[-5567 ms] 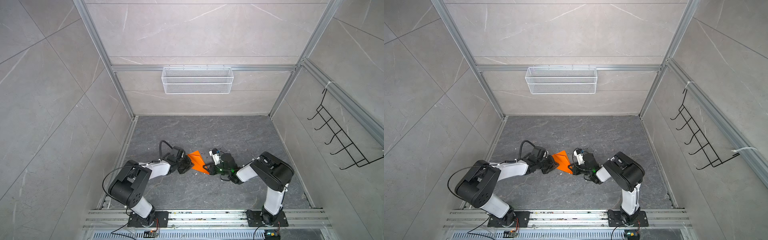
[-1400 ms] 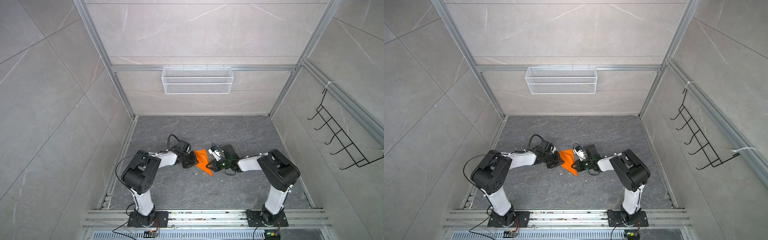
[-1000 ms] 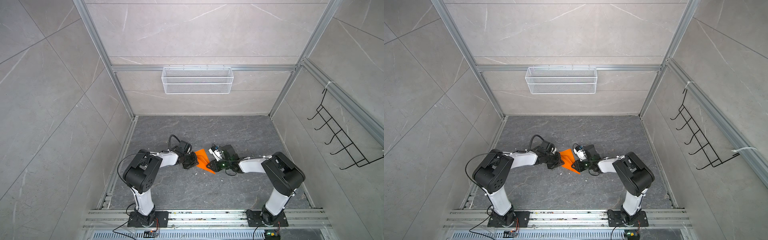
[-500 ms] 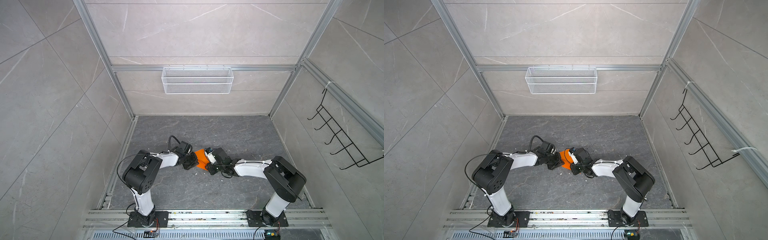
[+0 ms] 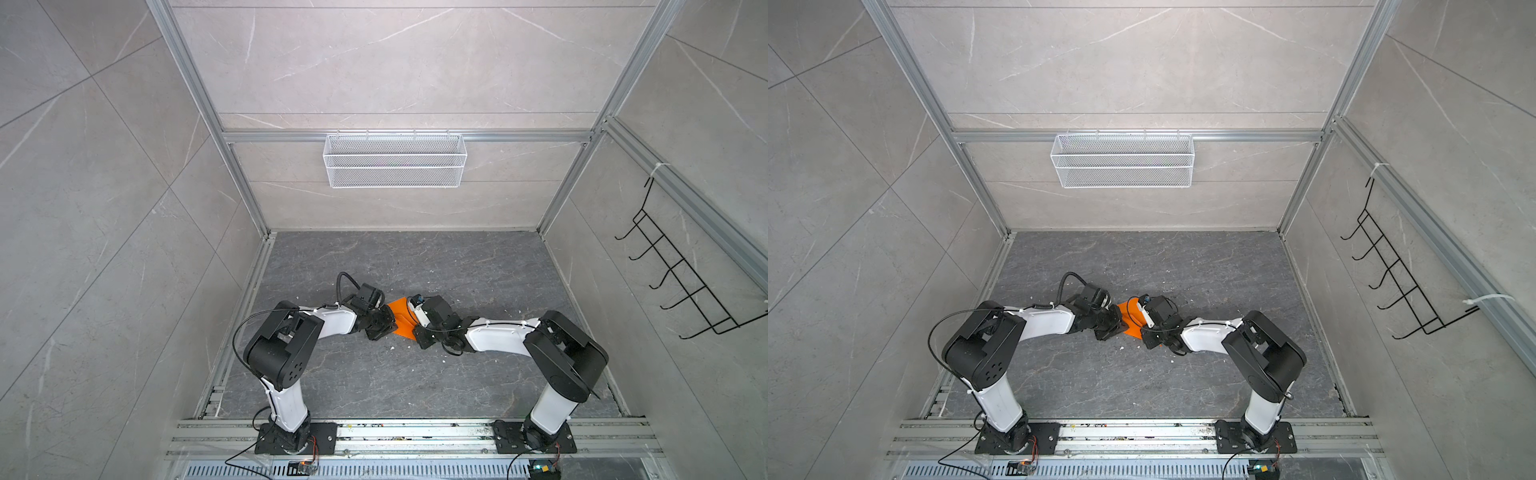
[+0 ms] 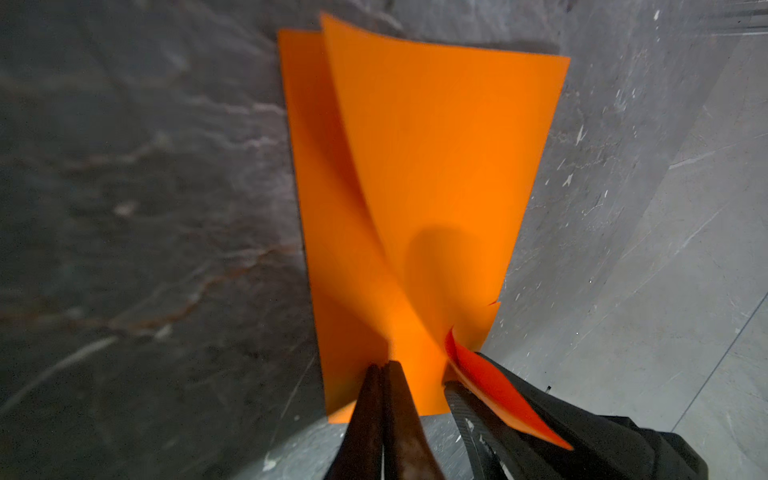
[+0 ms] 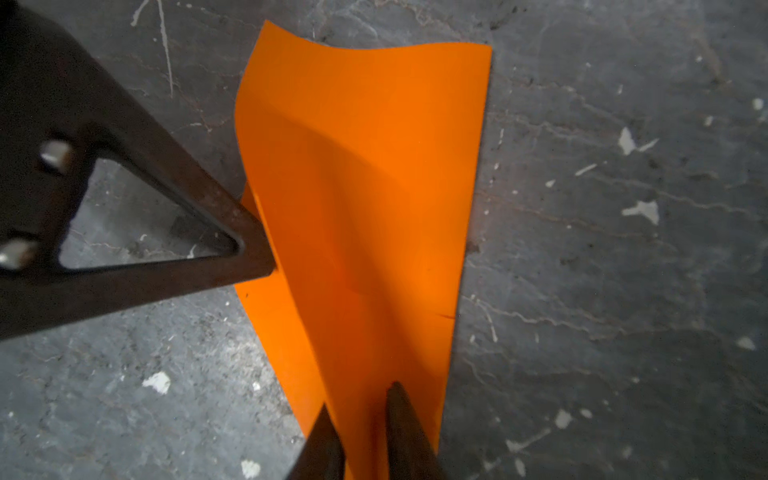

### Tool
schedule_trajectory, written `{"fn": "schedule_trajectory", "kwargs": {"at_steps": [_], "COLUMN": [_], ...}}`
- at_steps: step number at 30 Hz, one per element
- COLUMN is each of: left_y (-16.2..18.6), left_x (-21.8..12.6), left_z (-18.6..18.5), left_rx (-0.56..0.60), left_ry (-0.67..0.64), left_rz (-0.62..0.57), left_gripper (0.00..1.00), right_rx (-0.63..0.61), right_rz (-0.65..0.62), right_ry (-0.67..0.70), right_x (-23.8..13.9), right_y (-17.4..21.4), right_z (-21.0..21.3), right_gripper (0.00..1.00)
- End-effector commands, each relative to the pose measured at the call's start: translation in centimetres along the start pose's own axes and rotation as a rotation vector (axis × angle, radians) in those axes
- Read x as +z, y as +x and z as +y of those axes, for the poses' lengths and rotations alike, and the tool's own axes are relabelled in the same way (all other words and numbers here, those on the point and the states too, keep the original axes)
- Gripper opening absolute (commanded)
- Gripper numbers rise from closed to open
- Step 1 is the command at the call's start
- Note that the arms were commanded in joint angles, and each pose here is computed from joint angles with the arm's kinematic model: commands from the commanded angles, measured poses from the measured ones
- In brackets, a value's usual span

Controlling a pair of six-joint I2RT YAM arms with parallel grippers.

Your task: Fold a paper plane with a square sheet of paper (pick it up from the middle)

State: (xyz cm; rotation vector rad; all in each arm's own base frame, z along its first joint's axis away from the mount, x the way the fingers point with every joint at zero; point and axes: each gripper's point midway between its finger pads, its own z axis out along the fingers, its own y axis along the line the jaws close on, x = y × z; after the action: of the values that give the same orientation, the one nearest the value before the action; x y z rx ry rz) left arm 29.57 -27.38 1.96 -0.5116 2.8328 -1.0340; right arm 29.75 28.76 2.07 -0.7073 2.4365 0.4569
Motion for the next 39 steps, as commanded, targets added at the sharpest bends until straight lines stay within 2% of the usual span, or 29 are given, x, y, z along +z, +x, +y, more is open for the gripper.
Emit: {"fn": "schedule_trajectory", "kwargs": {"at_steps": [1, 3, 12, 18, 26, 39], "left_y": [1.8, 1.9, 1.6, 0.8, 0.0, -0.2], "left_x": [-0.2, -0.4, -1.4, -2.4, -2.6, -0.1], "left_z": [3.2, 3.3, 2.6, -1.5, -5.3, -6.4], "left_rx": [-0.06, -0.059, -0.038, 0.053, 0.142, 0.14], "left_ry": [-0.111, -0.114, -0.106, 0.046, 0.173, 0.245], "left_rz": [0.035, 0.033, 0.007, -0.014, -0.022, 0.039], "left_gripper": [0.07, 0.07, 0.08, 0.12, 0.14, 0.14], "right_rx": [0.019, 0.036, 0.173, 0.283, 0.407, 0.504], "right_rz": [0.022, 0.021, -0.001, 0.009, 0.032, 0.115], "right_ry": [-0.029, -0.048, -0.231, -0.36, -0.432, -0.498], "right_x": [0.6, 0.6, 0.5, 0.6, 0.7, 0.9], "right_y": [0.7, 1.0, 1.7, 2.1, 2.2, 2.3], "right_z": [0.5, 0.6, 0.9, 1.1, 0.4, 0.2], "right_gripper": [0.14, 0.1, 0.04, 0.02, 0.02, 0.04]}}
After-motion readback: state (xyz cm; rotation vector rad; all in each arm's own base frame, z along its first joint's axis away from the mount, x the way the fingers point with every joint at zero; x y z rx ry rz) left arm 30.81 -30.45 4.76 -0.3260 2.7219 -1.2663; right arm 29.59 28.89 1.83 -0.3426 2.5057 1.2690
